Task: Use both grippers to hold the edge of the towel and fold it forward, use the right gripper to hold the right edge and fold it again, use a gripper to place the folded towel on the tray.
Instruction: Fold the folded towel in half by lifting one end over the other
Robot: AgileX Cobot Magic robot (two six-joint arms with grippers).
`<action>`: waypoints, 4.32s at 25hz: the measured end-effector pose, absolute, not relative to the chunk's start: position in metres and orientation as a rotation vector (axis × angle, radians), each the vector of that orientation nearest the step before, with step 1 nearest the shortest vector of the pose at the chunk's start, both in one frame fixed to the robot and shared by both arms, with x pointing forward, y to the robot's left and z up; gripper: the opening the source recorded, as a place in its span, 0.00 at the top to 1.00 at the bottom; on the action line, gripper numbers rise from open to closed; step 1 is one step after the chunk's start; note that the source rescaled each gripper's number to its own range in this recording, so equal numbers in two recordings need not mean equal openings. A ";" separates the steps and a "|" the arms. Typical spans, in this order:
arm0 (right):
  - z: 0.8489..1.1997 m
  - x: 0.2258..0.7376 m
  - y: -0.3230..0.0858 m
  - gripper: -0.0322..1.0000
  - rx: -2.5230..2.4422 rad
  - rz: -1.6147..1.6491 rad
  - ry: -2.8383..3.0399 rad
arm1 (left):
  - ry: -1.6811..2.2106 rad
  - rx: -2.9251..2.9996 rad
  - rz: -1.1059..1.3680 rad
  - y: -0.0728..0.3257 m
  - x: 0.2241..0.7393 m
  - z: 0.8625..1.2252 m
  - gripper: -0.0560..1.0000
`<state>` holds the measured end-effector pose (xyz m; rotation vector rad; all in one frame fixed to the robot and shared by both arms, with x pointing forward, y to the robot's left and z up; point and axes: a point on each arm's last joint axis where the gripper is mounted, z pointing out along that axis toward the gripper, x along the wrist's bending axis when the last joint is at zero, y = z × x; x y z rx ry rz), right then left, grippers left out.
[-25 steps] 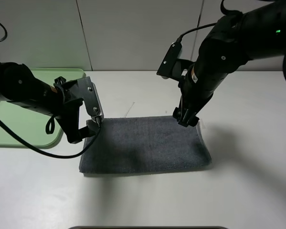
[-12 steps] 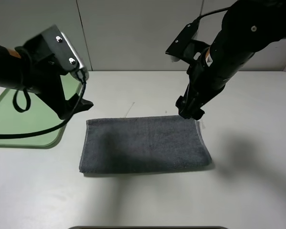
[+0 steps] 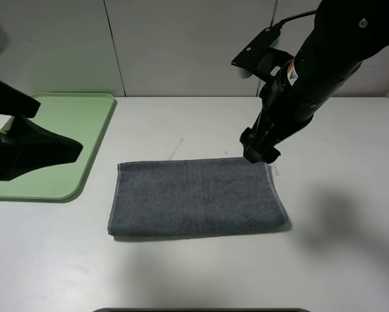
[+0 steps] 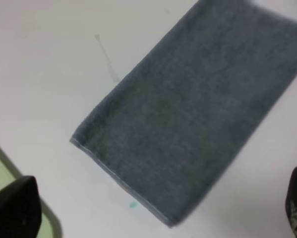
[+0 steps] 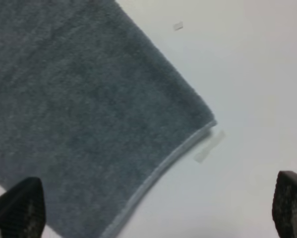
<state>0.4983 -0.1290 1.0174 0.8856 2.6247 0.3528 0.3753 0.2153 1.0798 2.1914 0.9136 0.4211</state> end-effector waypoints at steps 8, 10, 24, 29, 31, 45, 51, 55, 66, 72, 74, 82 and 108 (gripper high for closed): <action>1.017 0.495 -0.126 0.00 0.955 0.398 2.648 | 0.981 2.044 0.456 0.245 0.314 1.105 0.00; 1.017 0.495 -0.125 0.00 0.969 0.409 2.651 | 1.017 2.023 0.483 0.254 0.302 1.106 0.00; 1.017 0.494 -0.124 0.00 0.998 0.430 2.659 | 1.208 1.694 0.683 0.316 0.213 1.088 0.00; 1.017 0.493 -0.123 0.00 1.010 0.441 2.661 | 1.268 1.739 0.635 0.311 0.224 1.061 0.00; 1.017 0.493 -0.123 0.00 1.014 0.443 2.662 | 1.281 1.759 0.626 0.309 0.228 1.052 0.00; 1.016 0.493 -0.122 0.00 1.022 0.449 2.664 | 1.246 1.889 0.651 0.309 0.231 1.039 0.00; 1.016 0.491 -0.120 0.00 1.073 0.485 2.674 | 1.268 1.878 0.665 0.308 0.230 1.039 0.00; 1.017 0.490 -0.118 0.00 1.206 0.522 2.648 | 1.349 1.838 0.716 0.308 0.230 1.039 0.00; 1.017 0.493 -0.121 0.00 1.638 0.553 2.424 | 1.673 1.633 0.884 0.304 0.228 1.039 0.00; 1.003 0.497 -0.120 0.00 1.737 0.481 2.380 | 1.769 1.559 0.933 0.303 0.227 1.039 0.00; 0.995 0.499 -0.119 0.00 1.753 0.444 2.388 | 1.778 1.552 0.938 0.303 0.227 1.039 0.00; 0.960 0.512 -0.119 0.00 1.867 0.316 2.365 | 1.780 1.551 0.941 0.303 0.227 1.039 0.00; 0.887 0.558 -0.166 0.00 2.034 0.181 2.253 | 1.780 1.552 0.942 0.303 0.227 1.039 0.00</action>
